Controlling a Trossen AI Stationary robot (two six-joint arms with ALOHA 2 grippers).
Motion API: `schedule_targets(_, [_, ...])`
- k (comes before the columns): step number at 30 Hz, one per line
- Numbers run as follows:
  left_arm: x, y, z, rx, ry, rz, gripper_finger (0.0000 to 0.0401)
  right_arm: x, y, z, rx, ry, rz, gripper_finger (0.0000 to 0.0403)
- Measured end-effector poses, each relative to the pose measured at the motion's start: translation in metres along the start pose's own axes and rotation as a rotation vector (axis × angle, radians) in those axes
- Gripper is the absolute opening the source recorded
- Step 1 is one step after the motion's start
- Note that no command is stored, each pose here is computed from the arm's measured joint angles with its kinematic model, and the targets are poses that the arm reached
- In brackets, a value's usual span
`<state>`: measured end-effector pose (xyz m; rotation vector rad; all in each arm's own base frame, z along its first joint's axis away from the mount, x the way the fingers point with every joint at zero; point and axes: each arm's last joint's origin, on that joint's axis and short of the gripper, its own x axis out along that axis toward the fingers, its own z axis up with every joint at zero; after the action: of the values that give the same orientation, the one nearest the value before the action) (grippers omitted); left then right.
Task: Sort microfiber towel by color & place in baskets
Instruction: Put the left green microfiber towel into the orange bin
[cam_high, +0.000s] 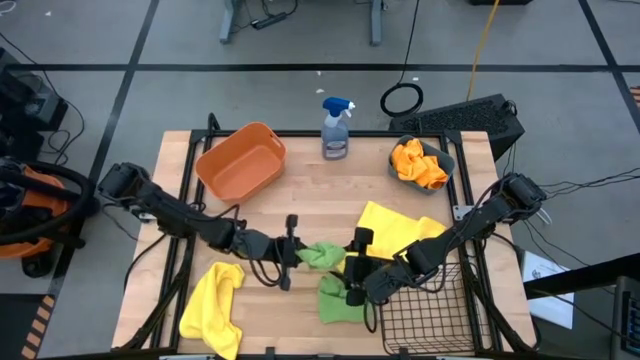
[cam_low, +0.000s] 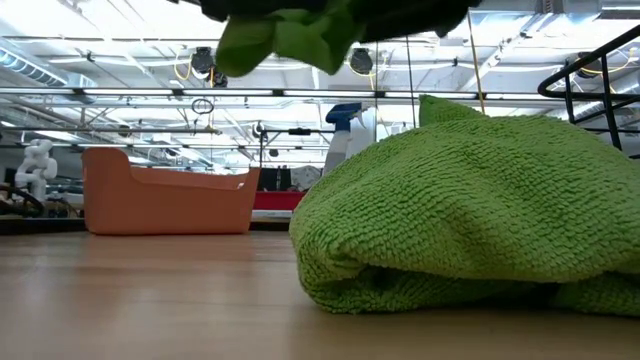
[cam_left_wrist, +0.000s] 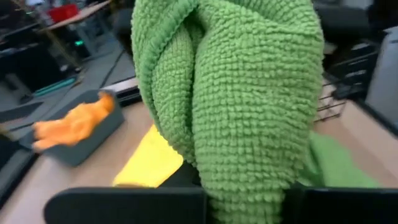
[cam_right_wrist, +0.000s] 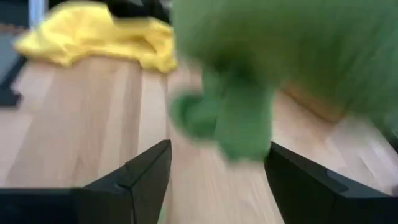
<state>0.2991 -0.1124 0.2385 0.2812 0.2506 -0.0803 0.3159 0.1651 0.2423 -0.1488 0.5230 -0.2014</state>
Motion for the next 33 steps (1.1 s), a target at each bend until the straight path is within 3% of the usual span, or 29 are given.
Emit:
schedule_targets(9, [-0.038, 0.017, 0.007, -0.045, 0.156, 0.356, 0.0024, 0.000, -0.001, -0.003, -0.005, 0.028, -0.009, 0.0251])
schedule_targets(16, [-0.064, 0.047, -0.008, 0.007, 0.357, 0.709, 0.0024, 0.000, -0.002, -0.003, -0.008, 0.029, -0.014, 0.0251])
schedule_targets(25, [-0.099, 0.100, -0.051, -0.138, 0.691, 0.985, 0.0024, 0.001, -0.002, -0.003, -0.007, 0.029, -0.017, 0.0251])
schedule_targets(28, [-0.102, 0.112, -0.068, -0.194, 0.770, 1.014, 0.0025, 0.001, -0.003, -0.003, -0.006, 0.029, -0.020, 0.0251])
schedule_targets(33, [-0.108, 0.132, -0.094, -0.400, 0.829, 1.092, 0.0025, 0.003, -0.005, -0.003, -0.007, 0.032, -0.026, 0.0251])
